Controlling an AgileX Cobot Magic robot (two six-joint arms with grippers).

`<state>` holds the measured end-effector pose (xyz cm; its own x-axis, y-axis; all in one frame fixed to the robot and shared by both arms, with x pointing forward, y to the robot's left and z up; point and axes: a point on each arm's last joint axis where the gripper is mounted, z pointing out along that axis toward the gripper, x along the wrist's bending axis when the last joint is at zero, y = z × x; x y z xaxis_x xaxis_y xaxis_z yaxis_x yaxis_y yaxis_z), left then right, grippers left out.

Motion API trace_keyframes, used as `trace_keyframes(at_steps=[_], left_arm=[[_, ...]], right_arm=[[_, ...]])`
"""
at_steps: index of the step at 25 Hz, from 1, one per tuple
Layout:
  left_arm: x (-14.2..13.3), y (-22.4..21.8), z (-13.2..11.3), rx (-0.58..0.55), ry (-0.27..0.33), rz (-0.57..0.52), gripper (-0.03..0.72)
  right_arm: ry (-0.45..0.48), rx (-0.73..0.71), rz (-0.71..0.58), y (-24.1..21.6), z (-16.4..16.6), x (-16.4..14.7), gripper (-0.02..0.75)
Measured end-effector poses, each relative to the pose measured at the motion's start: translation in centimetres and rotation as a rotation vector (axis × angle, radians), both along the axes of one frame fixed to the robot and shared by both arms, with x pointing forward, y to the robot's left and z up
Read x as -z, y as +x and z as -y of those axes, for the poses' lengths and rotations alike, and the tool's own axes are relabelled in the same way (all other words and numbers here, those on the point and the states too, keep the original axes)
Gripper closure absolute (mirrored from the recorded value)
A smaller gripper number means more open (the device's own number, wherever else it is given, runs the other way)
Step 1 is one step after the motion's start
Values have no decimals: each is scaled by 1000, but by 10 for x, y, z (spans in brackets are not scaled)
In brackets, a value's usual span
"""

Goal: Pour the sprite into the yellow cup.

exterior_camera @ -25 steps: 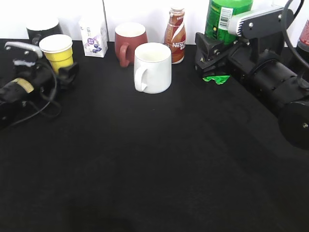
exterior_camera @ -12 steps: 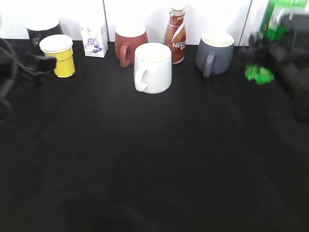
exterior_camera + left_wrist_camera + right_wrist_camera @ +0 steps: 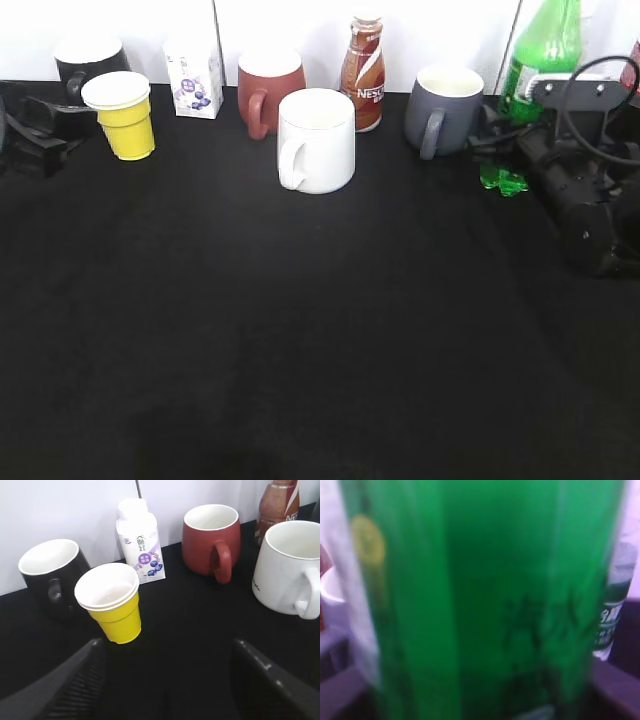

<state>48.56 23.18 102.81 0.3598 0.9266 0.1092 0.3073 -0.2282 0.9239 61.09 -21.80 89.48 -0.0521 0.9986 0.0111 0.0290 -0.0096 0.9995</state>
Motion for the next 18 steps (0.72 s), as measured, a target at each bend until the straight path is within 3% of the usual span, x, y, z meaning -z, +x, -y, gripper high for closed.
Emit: trace_keyframes(at_steps=[2, 8, 10, 14, 18], left_arm=[[0, 0, 0, 1, -1, 1, 104], [-1, -2, -1, -22, -24, -11, 104], [-9, -9, -5, -40, -22, -14, 104], [-14, -38, -11, -122, -42, -189, 104], [-24, -87, 3, -73, 17, -538, 104]], right_arm=[[-4, -1, -3, -5, 1, 1, 118], [-30, -30, -80, -49, 10, 5, 112], [-26, -33, -108, -69, 15, -10, 112], [21, -117, -450, -102, 14, -80, 133], [-43, -242, -911, -152, 13, -133, 144]])
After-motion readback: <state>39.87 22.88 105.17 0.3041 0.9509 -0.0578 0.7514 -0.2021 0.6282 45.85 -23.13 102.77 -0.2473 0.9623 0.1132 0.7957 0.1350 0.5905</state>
